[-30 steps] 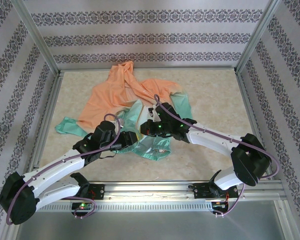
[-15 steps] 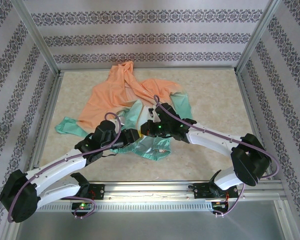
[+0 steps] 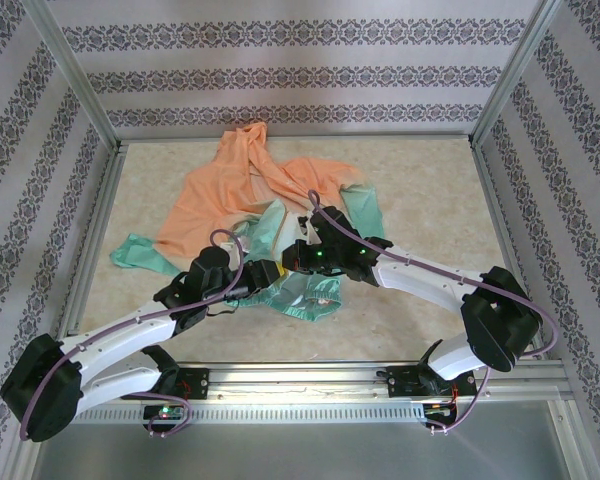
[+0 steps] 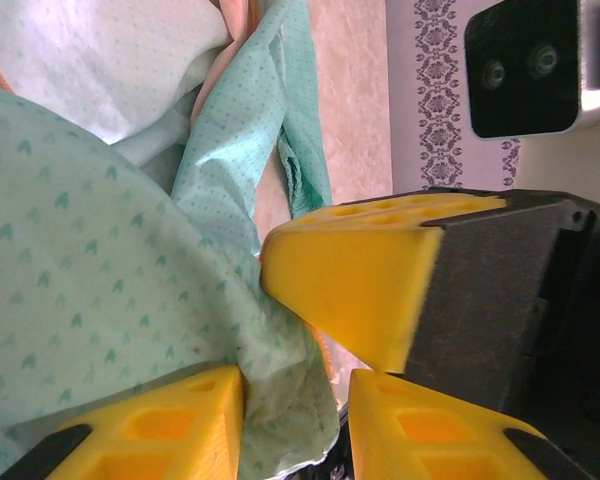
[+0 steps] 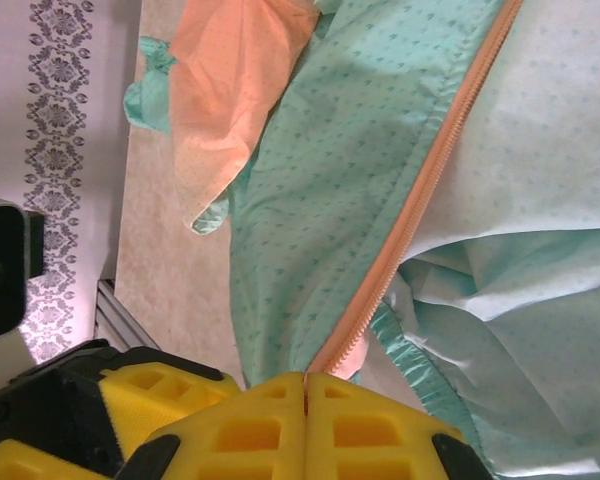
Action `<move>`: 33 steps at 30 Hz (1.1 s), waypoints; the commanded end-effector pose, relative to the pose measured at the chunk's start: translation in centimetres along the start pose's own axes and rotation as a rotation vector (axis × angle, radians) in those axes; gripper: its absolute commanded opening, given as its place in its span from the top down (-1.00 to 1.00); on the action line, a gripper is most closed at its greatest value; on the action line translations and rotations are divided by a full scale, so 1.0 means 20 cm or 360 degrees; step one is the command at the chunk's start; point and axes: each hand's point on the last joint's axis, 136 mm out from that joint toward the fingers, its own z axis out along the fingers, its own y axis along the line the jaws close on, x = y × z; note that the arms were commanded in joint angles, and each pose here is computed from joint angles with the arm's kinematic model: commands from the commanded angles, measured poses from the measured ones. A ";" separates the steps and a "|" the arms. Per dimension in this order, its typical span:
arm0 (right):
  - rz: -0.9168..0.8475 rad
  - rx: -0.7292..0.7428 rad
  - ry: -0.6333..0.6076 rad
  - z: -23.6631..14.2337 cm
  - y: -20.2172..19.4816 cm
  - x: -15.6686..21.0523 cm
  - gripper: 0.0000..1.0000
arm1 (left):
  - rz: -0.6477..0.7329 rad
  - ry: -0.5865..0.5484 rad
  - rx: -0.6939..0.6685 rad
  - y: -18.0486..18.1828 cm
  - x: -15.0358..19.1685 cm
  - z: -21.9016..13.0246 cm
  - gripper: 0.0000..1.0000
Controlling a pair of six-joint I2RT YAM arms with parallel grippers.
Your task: Zip up the jacket
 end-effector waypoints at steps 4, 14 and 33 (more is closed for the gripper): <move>0.0019 -0.0123 0.0040 0.02 0.08 0.02 1.00 | -0.0023 -0.0018 0.0014 0.02 0.01 0.01 0.37; 0.0071 -0.0127 0.0049 0.04 0.06 0.02 1.00 | -0.0049 -0.0094 0.0035 0.03 -0.01 -0.02 0.36; 0.0183 -0.0178 0.0067 0.08 0.03 0.04 1.00 | -0.0066 -0.0171 0.0244 -0.04 -0.05 -0.01 0.18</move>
